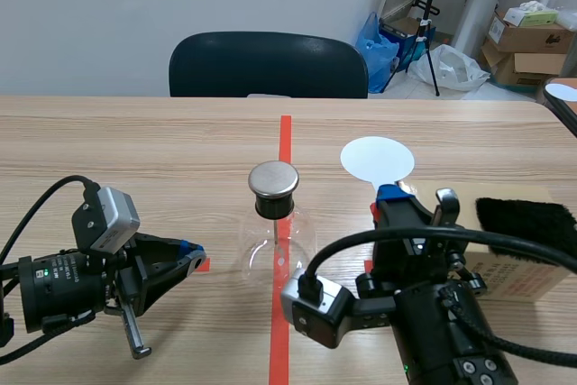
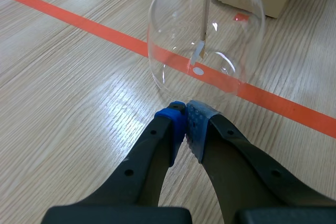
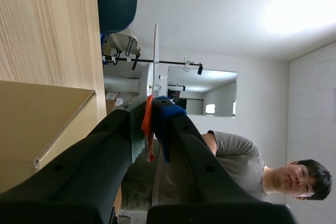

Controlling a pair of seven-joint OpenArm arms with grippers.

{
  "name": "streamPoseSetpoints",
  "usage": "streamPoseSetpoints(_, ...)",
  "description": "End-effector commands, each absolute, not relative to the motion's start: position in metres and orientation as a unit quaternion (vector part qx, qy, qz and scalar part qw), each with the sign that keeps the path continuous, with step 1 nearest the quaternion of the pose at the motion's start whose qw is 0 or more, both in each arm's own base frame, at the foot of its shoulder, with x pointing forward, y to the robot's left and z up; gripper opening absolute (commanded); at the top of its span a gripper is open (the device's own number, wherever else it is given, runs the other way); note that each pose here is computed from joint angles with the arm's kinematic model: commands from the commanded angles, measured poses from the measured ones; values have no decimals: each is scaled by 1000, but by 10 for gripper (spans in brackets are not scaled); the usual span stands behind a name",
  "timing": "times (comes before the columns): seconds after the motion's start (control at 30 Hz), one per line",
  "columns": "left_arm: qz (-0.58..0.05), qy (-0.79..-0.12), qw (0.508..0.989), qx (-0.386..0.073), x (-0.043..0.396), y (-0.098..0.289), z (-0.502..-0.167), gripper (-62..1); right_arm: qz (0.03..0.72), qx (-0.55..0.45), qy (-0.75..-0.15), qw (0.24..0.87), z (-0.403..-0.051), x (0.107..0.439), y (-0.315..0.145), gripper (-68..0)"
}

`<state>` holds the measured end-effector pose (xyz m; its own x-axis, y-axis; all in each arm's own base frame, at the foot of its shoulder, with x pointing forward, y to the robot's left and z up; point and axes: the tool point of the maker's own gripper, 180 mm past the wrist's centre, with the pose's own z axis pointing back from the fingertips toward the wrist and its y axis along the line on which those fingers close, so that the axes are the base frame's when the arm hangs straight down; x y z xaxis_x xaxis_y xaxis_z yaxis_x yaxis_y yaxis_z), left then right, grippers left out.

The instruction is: Do the electroscope experiment

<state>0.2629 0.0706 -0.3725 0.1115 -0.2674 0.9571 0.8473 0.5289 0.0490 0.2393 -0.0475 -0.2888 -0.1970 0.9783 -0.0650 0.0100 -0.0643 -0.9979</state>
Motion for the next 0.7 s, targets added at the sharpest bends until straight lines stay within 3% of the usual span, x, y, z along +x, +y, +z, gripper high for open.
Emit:
streamPoseSetpoints(0.0, -399, -545, 683, -278, 265, 66, -363, -577, 556, -472, -537, 424, -282, 243, -50, -665)
streamPoseSetpoints(0.67, -396, -550, 678, -284, 265, 65, -360, -577, 553, -469, -541, 427, -281, 243, -46, -665)
